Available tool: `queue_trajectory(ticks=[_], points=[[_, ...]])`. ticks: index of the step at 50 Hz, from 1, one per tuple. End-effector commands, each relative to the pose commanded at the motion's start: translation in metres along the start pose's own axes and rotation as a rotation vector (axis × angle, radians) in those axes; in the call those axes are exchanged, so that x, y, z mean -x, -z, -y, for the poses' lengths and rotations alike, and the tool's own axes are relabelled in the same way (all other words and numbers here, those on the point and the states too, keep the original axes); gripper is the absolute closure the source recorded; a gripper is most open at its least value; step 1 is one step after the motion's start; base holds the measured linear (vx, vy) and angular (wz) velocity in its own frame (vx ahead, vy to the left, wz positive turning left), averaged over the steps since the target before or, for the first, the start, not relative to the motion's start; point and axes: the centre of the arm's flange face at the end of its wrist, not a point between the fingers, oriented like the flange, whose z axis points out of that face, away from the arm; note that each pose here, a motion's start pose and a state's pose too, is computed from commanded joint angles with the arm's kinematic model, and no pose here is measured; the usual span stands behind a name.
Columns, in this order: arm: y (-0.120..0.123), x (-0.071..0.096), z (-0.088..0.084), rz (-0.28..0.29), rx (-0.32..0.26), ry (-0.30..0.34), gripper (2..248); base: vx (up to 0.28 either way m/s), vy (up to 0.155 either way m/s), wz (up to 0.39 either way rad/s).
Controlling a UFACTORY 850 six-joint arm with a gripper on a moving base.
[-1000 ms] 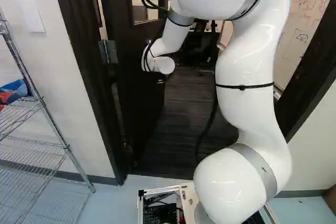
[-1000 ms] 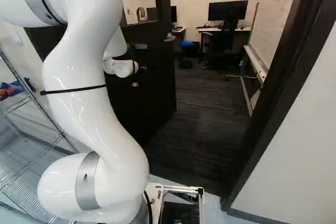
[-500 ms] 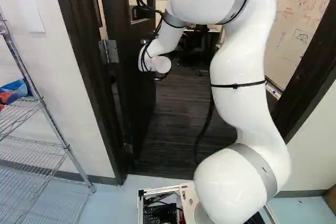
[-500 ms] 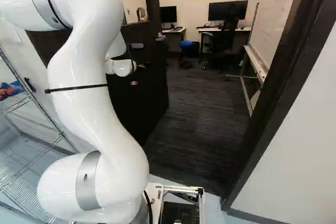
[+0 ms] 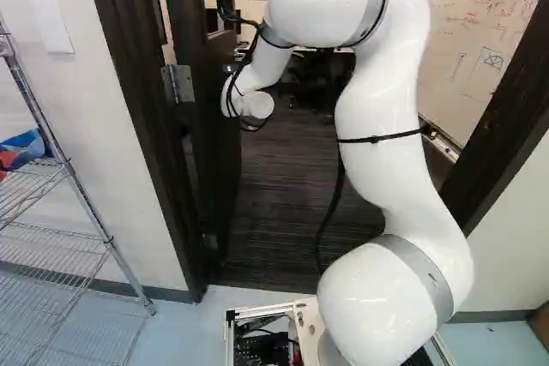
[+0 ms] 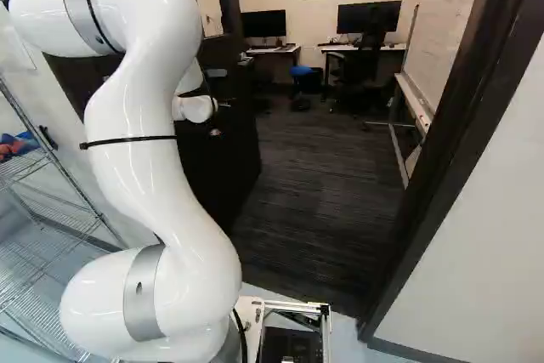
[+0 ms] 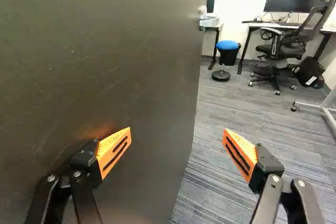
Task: Open the door and move inside
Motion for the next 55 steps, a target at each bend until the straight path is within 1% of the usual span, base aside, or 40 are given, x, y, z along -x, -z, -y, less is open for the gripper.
queue_trajectory(ticks=[13,37,55], points=[[-0.014,-0.001,0.009,-0.010,-0.027,0.020,3,0.000,0.000,0.000],[-0.040,-0.003,0.025,-0.031,-0.049,0.025,3,0.000,0.000,0.000],[-0.046,-0.003,0.031,-0.036,-0.056,0.027,3,0.000,0.000,0.000]])
